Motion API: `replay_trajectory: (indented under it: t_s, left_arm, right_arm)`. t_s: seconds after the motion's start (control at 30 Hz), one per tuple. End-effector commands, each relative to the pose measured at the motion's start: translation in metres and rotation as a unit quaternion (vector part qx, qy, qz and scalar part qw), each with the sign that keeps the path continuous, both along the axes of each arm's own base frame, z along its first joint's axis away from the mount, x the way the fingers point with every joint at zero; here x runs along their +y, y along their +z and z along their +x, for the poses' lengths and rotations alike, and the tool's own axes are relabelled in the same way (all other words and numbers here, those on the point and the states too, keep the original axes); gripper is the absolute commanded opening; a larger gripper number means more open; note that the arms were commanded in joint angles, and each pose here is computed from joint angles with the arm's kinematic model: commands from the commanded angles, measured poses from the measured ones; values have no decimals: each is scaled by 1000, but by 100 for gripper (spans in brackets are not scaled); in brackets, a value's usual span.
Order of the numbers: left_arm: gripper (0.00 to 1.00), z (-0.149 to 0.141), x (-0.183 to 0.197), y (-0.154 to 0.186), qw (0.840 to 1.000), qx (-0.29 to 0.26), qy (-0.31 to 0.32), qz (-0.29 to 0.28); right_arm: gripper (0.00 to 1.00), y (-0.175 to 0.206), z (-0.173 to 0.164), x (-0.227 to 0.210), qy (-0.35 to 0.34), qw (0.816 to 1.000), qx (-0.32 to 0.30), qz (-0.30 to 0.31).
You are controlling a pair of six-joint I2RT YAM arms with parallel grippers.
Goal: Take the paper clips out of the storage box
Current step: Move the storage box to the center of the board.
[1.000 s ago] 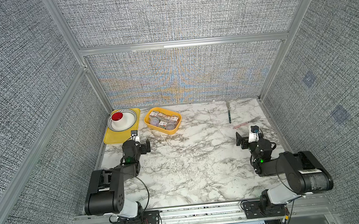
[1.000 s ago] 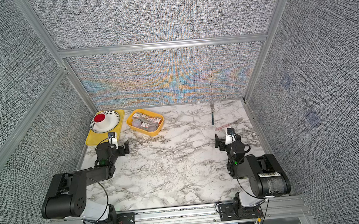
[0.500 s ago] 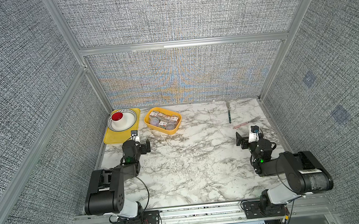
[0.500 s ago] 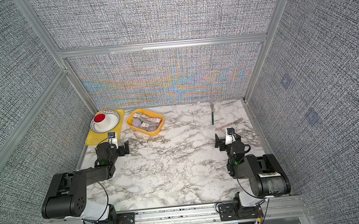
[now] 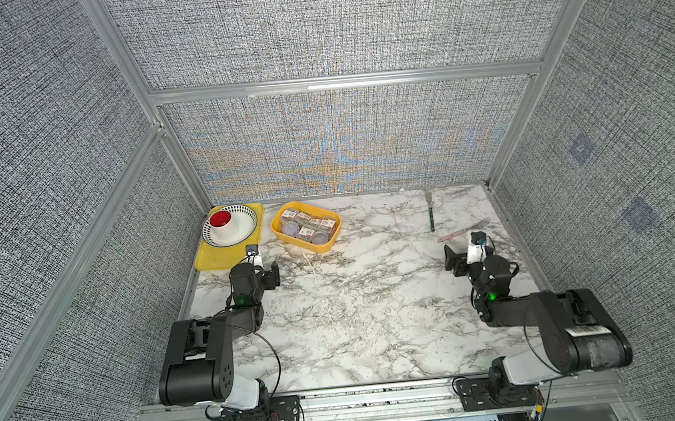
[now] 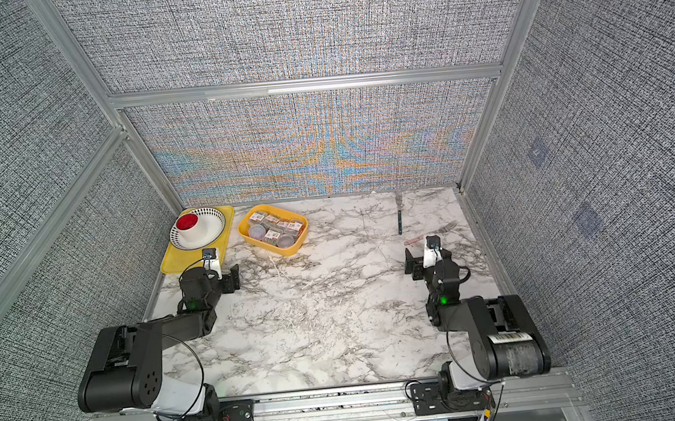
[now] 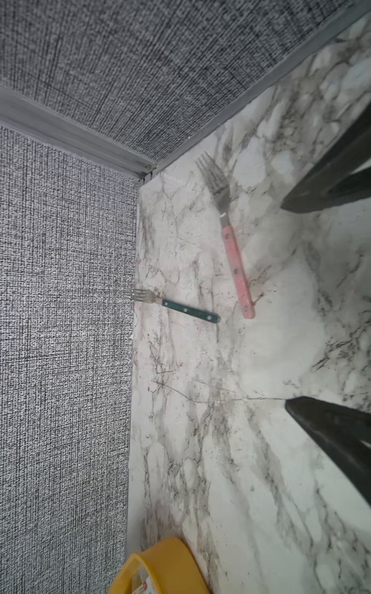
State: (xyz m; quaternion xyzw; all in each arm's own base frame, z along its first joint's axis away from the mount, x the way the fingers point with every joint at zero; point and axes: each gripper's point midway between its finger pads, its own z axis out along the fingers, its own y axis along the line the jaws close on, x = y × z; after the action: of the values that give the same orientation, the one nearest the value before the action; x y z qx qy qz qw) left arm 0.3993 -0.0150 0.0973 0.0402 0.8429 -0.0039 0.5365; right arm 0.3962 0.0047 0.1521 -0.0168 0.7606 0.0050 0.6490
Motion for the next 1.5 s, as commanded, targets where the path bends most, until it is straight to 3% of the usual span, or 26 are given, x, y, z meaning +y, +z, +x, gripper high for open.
replay_trajectory:
  t_s: [0.0, 0.13, 0.23, 0.33, 0.5, 0.6, 0.77, 1.03, 1.2, 1.47]
  left_arm:
    - [75, 5, 7, 22, 999, 21, 25, 1]
    - [73, 1, 3, 59, 998, 21, 41, -33]
    - [70, -13, 3, 84, 995, 54, 56, -55]
    - [64, -33, 7, 112, 990, 86, 80, -72]
    - [58, -65, 3, 149, 987, 127, 65, -71]
    - [58, -81, 11, 144, 984, 141, 86, -59]
    - [58, -91, 17, 107, 978, 179, 100, -46]
    - [58, -91, 13, 104, 976, 189, 95, -56]
    - [59, -91, 11, 101, 975, 195, 90, -61]
    - [59, -92, 3, 103, 976, 194, 69, -73]
  right_arm:
    - [88, 13, 15, -2, -19, 998, 49, 36]
    - [85, 19, 30, 0, -48, 991, 115, 48]
    - [85, 19, 25, 7, -61, 984, 161, 52]
    - [85, 36, 17, 20, -52, 979, 182, 76]
    - [82, 50, 2, 54, -20, 965, 220, 141]
    - [82, 51, 2, 92, 0, 950, 252, 182]
    - [82, 46, 17, 188, 46, 922, 304, 236]
    - [79, -2, 65, 305, 50, 884, 389, 256]
    - [73, -36, 84, 338, 35, 868, 409, 279]
    - [63, -53, 104, 361, 37, 860, 411, 300]
